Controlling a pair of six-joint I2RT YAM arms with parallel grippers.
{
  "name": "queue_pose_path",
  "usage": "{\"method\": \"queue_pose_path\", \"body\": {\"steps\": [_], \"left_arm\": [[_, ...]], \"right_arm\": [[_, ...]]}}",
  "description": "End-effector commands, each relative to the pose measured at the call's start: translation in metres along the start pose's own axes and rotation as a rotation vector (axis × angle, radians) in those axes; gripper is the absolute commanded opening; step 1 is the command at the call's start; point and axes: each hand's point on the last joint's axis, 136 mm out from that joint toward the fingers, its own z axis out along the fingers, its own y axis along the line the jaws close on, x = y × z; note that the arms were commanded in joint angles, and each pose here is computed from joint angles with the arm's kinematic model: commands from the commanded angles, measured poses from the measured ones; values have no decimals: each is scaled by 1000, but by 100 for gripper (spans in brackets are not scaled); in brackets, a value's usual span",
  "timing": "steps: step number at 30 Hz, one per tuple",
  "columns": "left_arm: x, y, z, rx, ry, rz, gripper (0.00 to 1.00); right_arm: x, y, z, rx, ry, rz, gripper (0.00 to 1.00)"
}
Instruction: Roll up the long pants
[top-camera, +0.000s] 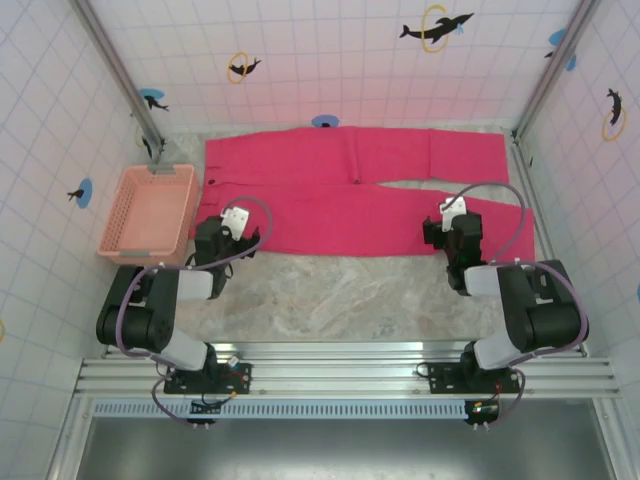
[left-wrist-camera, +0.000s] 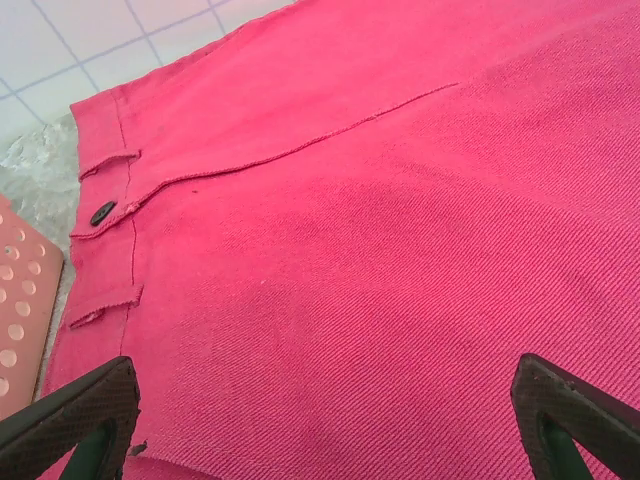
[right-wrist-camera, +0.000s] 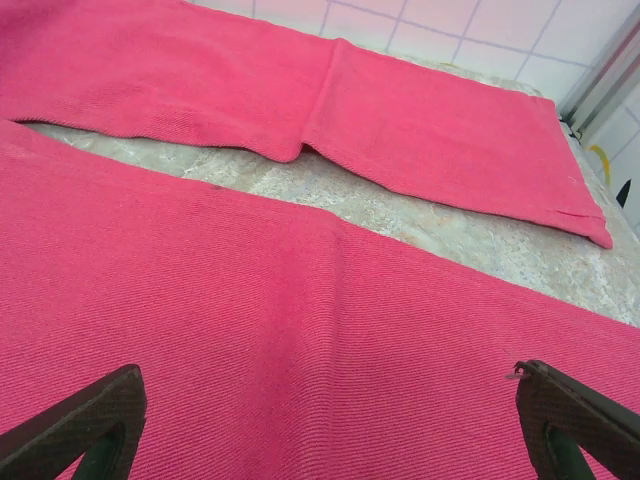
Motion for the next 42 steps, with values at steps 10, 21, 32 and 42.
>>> {"method": "queue_pose_path", "body": {"steps": [10,21,32,42], "left_arm": [[-17,6,1,-19,-49,20,97],[-32,24,5,-37,127,-11,97],[-123,79,-20,-230,683,407,98],[-59,47,-53,-99,821,687,97]], "right_arm": [[-8,0,2,-8,-28,14,98],[-18,-5,3,25,61,-17,98],[-90,58,-16,-134,492,-631,98],[0,139,-77,-362,623,-961,89]]}}
